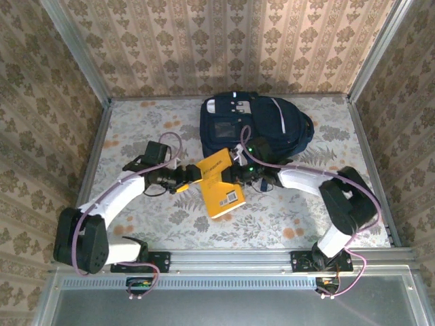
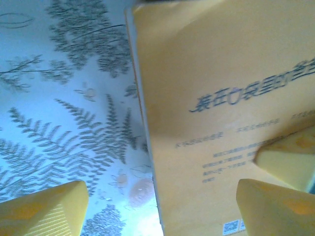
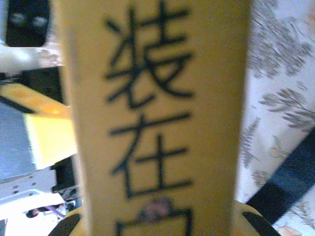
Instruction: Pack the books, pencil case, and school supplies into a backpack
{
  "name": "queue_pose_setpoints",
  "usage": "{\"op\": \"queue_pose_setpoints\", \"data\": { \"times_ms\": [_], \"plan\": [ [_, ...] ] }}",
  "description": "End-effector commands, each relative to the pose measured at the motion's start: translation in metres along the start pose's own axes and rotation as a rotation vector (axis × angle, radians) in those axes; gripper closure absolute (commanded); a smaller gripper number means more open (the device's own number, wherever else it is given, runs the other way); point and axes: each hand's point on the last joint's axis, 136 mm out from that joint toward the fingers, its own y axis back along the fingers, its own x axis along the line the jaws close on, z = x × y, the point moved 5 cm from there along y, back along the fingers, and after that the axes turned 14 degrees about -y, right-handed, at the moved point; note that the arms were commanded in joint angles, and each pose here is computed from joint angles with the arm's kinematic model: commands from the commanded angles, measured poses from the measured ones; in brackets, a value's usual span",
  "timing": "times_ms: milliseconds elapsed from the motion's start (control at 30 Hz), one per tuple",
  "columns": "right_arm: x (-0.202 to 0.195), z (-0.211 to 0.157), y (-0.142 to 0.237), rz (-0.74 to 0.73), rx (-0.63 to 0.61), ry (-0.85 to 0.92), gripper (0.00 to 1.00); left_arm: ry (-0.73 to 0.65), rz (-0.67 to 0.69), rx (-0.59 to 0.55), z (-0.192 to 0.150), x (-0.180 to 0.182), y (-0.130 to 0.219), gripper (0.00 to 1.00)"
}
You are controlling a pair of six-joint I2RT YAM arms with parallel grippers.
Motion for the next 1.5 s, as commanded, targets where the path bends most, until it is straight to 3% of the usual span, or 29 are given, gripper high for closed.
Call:
{"op": "queue_pose_setpoints", "data": {
  "times_ms": [0, 300, 567, 833, 1100, 1167, 1233, 1300, 1467],
  "plan": [
    [0.054, 0.002, 0.030, 0.137, -0.079, 0.156, 1.00, -0.092, -0.137, -0.067, 0.016, -0.031, 0.021, 0.17],
    [0.136, -0.010, 0.090, 0.366, -0.160, 0.279, 1.00, -0.219, -0.459, -0.215, 0.051, -0.091, 0.057, 0.11],
    [0.159, -0.023, 0.109, 0.451, -0.150, 0.301, 1.00, -0.406, -0.652, -0.204, 0.048, -0.146, 0.076, 0.15],
    [0.147, -0.015, 0.117, 0.415, -0.200, 0.264, 1.00, -0.449, -0.713, -0.221, 0.044, -0.159, 0.076, 0.44],
    [0.136, -0.012, 0.118, 0.376, -0.212, 0.245, 1.00, -0.458, -0.721, -0.208, 0.044, -0.163, 0.068, 0.89],
    [0.133, -0.010, 0.118, 0.357, -0.224, 0.240, 0.90, -0.462, -0.729, -0.212, 0.045, -0.165, 0.068, 1.00],
    [0.131, -0.009, 0.118, 0.345, -0.237, 0.236, 0.75, -0.466, -0.735, -0.229, 0.048, -0.167, 0.069, 1.00],
    [0.130, -0.006, 0.122, 0.338, -0.273, 0.234, 0.54, -0.456, -0.710, -0.280, 0.054, -0.165, 0.072, 1.00],
    [0.120, 0.001, 0.135, 0.352, -0.469, 0.200, 0.24, -0.384, -0.626, -0.579, 0.083, -0.153, 0.105, 1.00]
  ]
}}
